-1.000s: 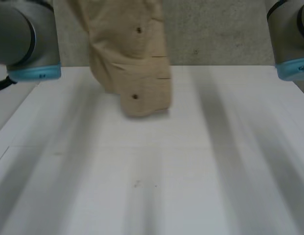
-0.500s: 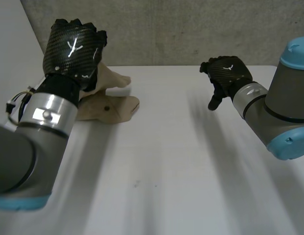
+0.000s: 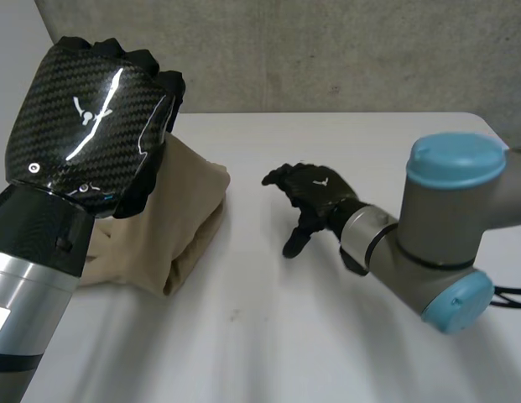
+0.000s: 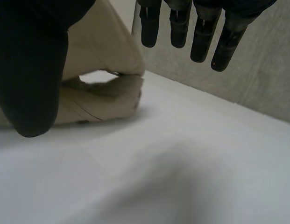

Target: Fold the shorts.

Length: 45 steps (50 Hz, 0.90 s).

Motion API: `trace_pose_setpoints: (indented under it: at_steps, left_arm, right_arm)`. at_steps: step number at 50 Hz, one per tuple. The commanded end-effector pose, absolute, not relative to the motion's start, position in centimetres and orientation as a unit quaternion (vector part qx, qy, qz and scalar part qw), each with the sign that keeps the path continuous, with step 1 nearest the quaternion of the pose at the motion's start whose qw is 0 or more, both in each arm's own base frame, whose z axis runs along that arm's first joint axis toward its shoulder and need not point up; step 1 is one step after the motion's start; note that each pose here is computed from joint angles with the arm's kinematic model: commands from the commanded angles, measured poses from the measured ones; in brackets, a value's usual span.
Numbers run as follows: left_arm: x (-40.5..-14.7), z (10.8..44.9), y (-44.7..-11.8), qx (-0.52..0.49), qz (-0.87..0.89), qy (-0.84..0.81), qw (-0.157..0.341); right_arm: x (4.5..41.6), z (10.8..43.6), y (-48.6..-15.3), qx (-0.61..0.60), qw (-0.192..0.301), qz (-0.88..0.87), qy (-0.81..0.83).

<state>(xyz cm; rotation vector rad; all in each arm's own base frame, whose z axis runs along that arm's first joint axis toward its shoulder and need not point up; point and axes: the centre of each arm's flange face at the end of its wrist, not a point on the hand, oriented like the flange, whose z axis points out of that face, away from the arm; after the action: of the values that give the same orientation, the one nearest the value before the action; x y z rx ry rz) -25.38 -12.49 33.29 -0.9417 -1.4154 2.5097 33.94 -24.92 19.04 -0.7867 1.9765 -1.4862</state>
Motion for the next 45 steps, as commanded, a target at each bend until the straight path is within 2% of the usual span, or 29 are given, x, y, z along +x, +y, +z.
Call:
trace_pose_setpoints:
  at_steps: [1,4,12,20,27,30,34,38,39,42,43,45]
  left_arm:
    - [-25.7,34.1,-12.0,-0.309,0.831,-0.458,0.068]
    - [-25.9,34.2,-11.2,-0.314,0.827,-0.458,0.083]
    - [-25.5,35.0,-9.3,-0.308,0.830,-0.455,0.093]
    - [-25.1,35.8,-7.5,-0.310,0.835,-0.441,0.111]
    - [-24.9,35.9,-7.3,-0.309,0.834,-0.444,0.110]
    - [-24.8,35.9,-7.3,-0.307,0.834,-0.446,0.106]
    - [-24.6,36.0,-7.4,-0.301,0.836,-0.448,0.101]
    - [-24.6,35.9,-7.7,-0.297,0.836,-0.452,0.094]
    - [-24.5,35.9,-7.9,-0.295,0.836,-0.453,0.091]
    - [-24.1,35.9,-9.0,-0.283,0.839,-0.460,0.070]
    - [-23.9,35.8,-9.4,-0.280,0.839,-0.462,0.063]
    - [-23.4,35.7,-10.6,-0.267,0.840,-0.471,0.044]
  right_arm:
    - [35.1,18.8,-25.0,-0.255,0.314,-0.561,0.723]
    - [35.9,20.0,-26.0,-0.267,0.311,-0.594,0.692]
    - [37.4,20.3,-27.8,-0.319,0.280,-0.628,0.652]
    - [39.5,19.2,-29.0,-0.353,0.314,-0.623,0.623]
    - [42.0,17.0,-27.3,-0.396,0.357,-0.591,0.605]
    - [42.5,16.2,-27.1,-0.405,0.363,-0.586,0.600]
    - [42.8,17.1,-27.8,-0.399,0.355,-0.605,0.590]
    - [42.2,19.5,-28.7,-0.386,0.325,-0.639,0.580]
    - [41.3,21.7,-29.3,-0.378,0.301,-0.665,0.569]
    - [38.5,25.3,-31.2,-0.358,0.240,-0.711,0.556]
    - [36.0,27.9,-31.8,-0.350,0.192,-0.737,0.545]
    - [34.5,29.8,-31.7,-0.349,0.160,-0.754,0.533]
